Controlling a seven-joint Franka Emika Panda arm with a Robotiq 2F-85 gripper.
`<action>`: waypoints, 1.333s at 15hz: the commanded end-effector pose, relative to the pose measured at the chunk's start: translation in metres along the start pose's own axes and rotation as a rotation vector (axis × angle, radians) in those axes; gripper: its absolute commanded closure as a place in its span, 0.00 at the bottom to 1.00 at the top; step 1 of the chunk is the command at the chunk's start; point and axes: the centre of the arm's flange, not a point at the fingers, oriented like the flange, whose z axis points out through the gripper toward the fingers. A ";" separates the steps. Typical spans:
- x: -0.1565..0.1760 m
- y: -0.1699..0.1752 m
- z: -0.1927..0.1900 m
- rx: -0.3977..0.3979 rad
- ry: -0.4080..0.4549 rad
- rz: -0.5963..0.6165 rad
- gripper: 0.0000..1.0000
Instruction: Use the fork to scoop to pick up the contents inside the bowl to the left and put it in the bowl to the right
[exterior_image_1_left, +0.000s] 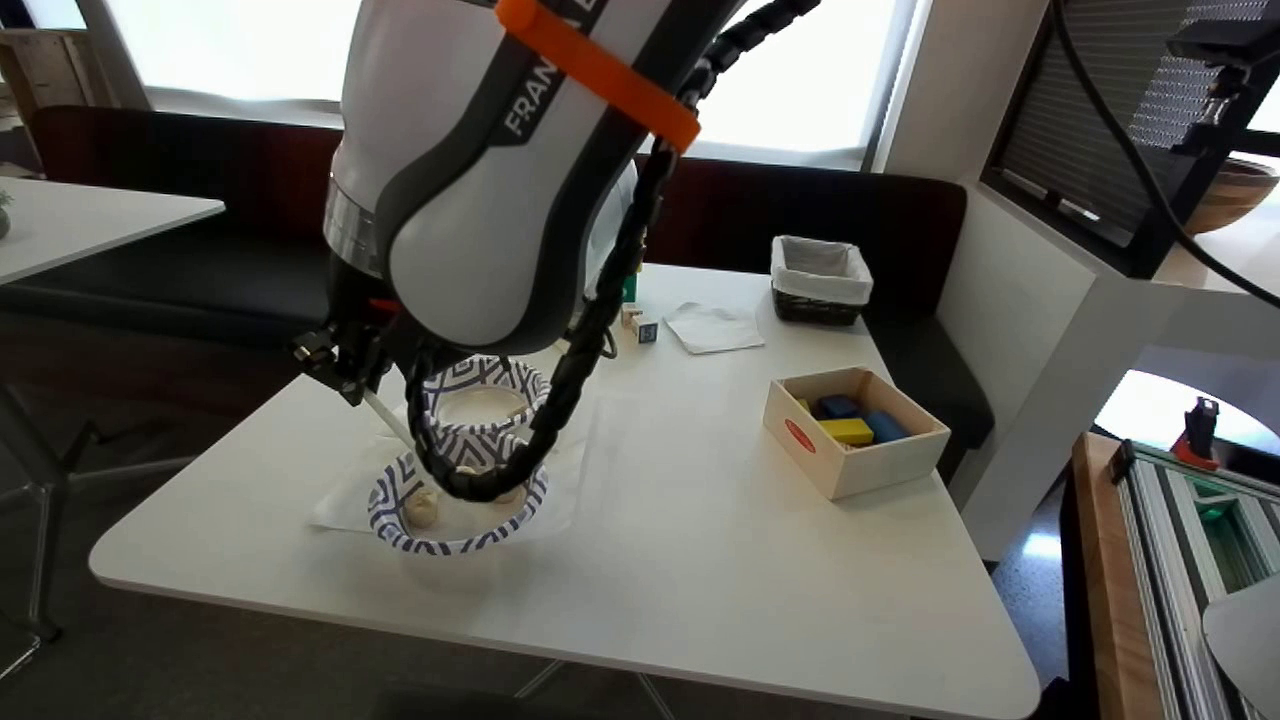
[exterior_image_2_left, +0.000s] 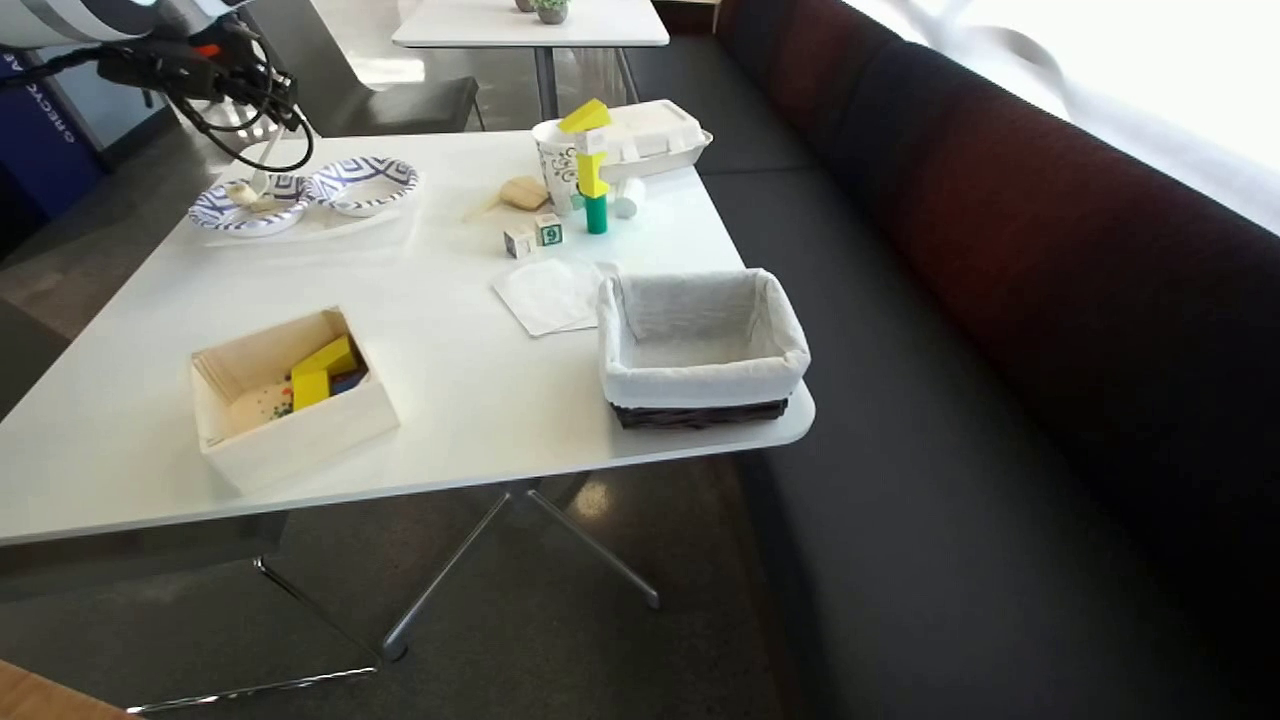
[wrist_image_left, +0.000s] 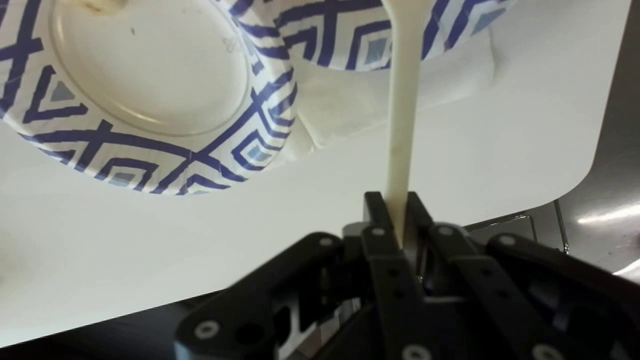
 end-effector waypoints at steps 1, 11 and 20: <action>-0.010 -0.003 -0.010 -0.005 -0.008 0.020 0.97; -0.006 -0.010 -0.043 -0.034 0.151 -0.001 0.97; -0.028 0.005 -0.043 -0.091 0.280 0.137 0.97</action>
